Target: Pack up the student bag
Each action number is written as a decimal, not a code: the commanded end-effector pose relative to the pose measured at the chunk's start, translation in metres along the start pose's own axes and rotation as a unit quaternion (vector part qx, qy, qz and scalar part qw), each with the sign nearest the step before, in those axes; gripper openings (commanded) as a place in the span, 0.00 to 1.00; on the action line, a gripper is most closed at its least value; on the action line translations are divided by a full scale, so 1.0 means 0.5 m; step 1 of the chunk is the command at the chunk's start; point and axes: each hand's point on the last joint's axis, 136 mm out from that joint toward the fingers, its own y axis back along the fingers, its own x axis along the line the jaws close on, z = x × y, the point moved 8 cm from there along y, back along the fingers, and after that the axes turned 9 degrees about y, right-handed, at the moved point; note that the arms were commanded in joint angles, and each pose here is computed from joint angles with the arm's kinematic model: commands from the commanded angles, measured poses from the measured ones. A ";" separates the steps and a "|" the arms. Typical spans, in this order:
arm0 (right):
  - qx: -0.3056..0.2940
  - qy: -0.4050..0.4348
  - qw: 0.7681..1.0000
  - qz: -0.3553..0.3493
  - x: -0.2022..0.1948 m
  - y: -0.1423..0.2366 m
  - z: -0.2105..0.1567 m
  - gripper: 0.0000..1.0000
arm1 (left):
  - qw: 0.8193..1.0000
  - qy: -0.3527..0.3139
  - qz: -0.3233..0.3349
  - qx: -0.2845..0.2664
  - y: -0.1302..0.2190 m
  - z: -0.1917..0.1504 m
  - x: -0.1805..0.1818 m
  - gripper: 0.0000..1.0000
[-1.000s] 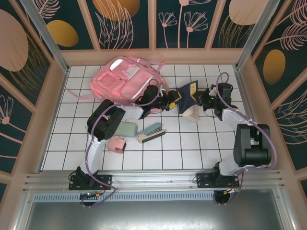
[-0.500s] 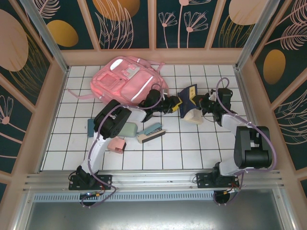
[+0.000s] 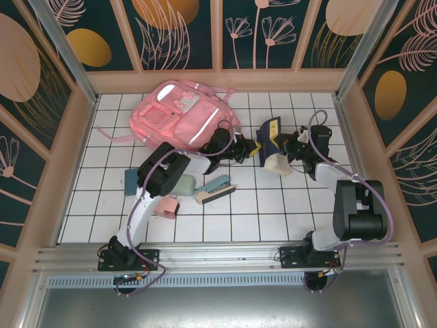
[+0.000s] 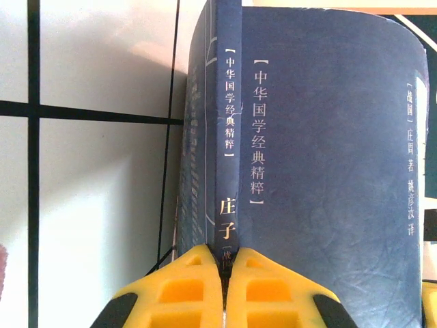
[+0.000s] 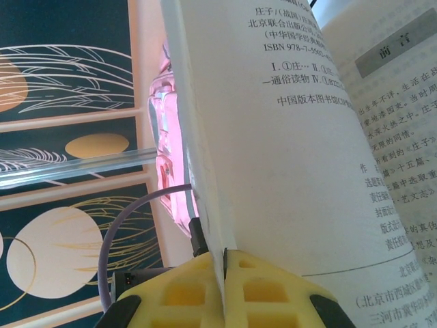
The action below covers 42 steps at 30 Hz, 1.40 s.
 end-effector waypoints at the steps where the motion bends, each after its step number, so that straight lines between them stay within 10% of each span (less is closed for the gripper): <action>1: 0.010 0.004 1.000 -0.002 -0.004 0.007 -0.013 0.03 | 0.999 -0.017 -0.020 0.018 -0.015 -0.013 -0.019 0.00; 10: -0.085 0.108 0.969 -0.206 -0.038 0.069 0.005 0.63 | 0.998 -0.065 0.012 0.007 0.003 -0.008 -0.049 0.00; 19: -0.176 0.143 0.925 -0.305 -0.055 0.140 0.005 0.74 | 0.996 -0.090 0.005 0.014 0.026 -0.017 -0.089 0.00; 30: -0.028 0.065 0.985 -0.157 -0.107 0.060 -0.026 0.81 | 0.994 -0.089 -0.049 0.026 0.079 -0.054 -0.184 0.00; 42: -0.003 -0.009 0.997 0.083 -0.091 0.067 -0.069 0.99 | 0.993 -0.060 -0.092 0.030 0.129 -0.069 -0.211 0.00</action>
